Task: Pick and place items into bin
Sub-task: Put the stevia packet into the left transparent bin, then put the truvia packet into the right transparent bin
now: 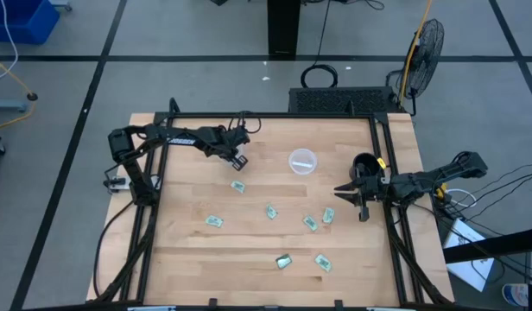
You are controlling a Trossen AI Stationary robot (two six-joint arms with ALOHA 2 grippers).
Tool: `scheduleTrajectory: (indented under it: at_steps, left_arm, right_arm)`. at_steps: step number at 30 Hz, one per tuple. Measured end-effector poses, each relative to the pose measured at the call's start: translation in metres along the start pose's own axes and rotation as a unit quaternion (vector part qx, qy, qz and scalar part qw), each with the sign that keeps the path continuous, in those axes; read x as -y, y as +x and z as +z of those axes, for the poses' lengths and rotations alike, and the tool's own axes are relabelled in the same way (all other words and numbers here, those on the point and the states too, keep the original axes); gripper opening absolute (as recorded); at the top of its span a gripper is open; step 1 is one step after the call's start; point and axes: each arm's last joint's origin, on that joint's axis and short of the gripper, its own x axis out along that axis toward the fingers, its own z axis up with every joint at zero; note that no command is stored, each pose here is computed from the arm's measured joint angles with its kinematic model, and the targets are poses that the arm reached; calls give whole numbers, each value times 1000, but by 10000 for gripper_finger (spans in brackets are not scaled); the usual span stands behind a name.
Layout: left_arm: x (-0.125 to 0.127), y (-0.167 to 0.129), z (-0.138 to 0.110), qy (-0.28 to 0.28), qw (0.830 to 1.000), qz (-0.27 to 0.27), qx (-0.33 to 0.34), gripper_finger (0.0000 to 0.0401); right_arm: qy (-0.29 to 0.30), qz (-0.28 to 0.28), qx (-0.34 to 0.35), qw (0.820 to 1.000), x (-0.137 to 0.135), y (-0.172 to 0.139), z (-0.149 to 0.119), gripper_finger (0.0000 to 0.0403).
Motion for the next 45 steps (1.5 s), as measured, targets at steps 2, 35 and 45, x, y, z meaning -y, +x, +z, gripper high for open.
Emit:
scheduleTrajectory:
  at_steps: [2,35,45]
  left_arm:
    - [0,0,0,0,1000,0,0,23]
    - [-7,-112,0,-27,981,-84,171,120]
    - [1,-159,-6,-20,950,-146,276,120]
  right_arm:
    - [0,0,0,1000,0,0,0,70]
    - [-65,65,-56,994,-6,4,5,73]
    - [-77,93,-158,980,-14,18,11,151]
